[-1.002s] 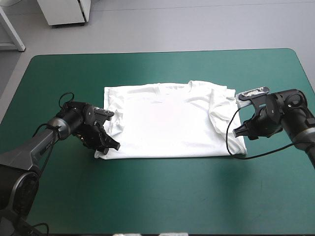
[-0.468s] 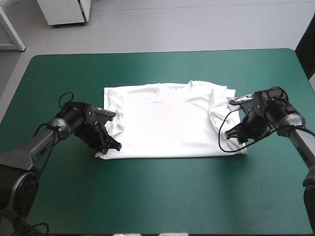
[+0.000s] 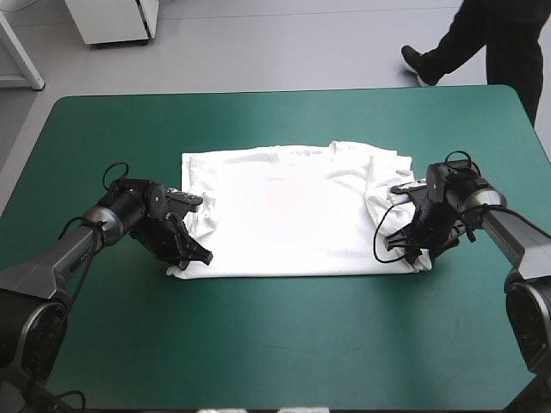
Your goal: Fold the cloth
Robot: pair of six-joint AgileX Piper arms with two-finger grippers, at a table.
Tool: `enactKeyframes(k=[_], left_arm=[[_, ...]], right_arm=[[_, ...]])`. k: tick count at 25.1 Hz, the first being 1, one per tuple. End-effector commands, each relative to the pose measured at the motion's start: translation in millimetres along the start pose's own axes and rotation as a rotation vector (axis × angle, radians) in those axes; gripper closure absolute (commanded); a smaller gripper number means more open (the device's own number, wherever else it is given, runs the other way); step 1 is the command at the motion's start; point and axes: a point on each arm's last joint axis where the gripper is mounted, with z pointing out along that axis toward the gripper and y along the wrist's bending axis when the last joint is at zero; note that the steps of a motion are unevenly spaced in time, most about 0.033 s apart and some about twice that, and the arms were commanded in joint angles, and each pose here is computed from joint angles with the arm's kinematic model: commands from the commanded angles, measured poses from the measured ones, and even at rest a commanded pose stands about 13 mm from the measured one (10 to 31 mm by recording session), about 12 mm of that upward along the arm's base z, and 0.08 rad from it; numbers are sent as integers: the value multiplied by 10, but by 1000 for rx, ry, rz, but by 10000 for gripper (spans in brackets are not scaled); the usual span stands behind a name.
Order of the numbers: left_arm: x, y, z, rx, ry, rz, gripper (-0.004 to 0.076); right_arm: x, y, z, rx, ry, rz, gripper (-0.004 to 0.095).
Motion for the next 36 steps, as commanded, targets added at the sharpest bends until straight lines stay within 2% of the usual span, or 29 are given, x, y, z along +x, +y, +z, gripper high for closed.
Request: enactKeyframes(k=[1,4,6,8,12,17,20,25,31,36], left_arm=[[11,-20,-111,-13,-30,8,733],[12,-20,-111,-13,-28,17,733],[12,-20,-111,-13,-28,17,733],[12,-20,-111,-13,-28,13,733],[11,-21,-124,-14,-36,13,733],[26,-25,-297,-41,-88,29,733],[49,-33,-571,-72,-141,34,733],[198,-103,-1142,-108,-292,20,733],[411,-162,-1503,-130,-368,2,733],[347,-159,-1580,-144,-464,6,733]], right_arm=[[-38,8,-110,-7,-45,-8,408],[-59,5,-38,-9,-26,-7,414],[-61,14,15,-22,-1,-1,471],[-65,28,49,-40,14,-3,586],[-65,52,42,-66,9,-29,913],[-29,47,-27,-56,12,-38,925],[41,37,-217,-31,-19,-52,925],[168,-15,-857,67,-164,-30,925],[322,15,-1379,70,-289,-5,925],[261,10,-1545,83,-410,-2,925]])
